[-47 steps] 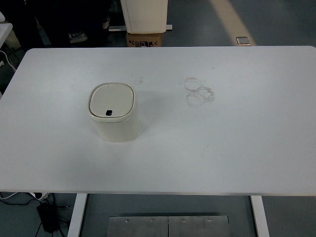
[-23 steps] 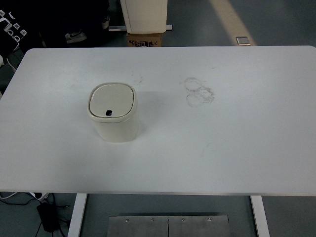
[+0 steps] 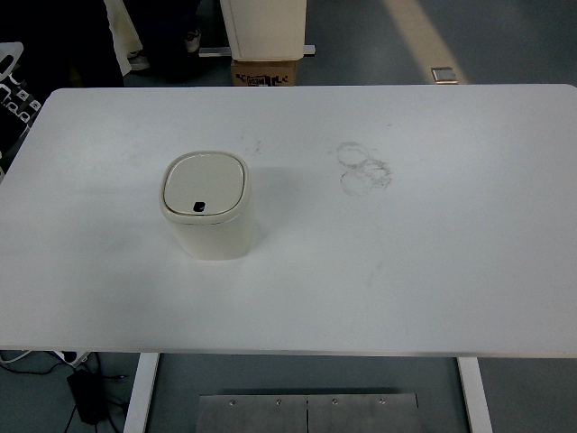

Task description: Close trash bin

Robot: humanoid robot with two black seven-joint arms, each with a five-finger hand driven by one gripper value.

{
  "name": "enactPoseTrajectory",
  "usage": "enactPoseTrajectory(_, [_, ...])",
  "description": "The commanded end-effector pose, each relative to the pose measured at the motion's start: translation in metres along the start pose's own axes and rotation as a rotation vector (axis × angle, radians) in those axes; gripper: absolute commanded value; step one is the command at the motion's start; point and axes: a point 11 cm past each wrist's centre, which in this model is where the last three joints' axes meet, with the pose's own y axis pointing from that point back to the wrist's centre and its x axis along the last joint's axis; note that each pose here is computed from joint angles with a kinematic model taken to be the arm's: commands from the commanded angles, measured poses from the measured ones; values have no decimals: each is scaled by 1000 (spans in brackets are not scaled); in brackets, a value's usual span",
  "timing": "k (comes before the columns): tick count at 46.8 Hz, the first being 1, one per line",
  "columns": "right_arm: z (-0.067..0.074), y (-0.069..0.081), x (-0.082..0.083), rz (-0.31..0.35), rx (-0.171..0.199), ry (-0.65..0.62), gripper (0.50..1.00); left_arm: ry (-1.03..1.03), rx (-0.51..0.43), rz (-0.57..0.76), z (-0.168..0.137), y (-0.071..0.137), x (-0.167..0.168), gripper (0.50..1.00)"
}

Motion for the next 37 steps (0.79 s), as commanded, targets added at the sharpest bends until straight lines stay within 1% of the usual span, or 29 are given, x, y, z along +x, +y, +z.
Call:
enactPoseTrajectory(1, [0,0,0,0,0,1,991,3,15,17,-8,4,8,1000])
enactPoseTrajectory(7, [0,0,0,0,0,0,991,10,25,41,-19,10,18,1000])
enactPoseTrajectory(15, [0,0,0,0,0,1,991,9,-1,18,-16,12,21,1000])
enactPoseTrajectory(32, [0,0,0,2,0,0,991,0,-3,29,-15,14,26,1000])
enactPoseTrajectory(37, [-1,0,0,0,9,3,991,-2,-1,29,-16,14,26,1000])
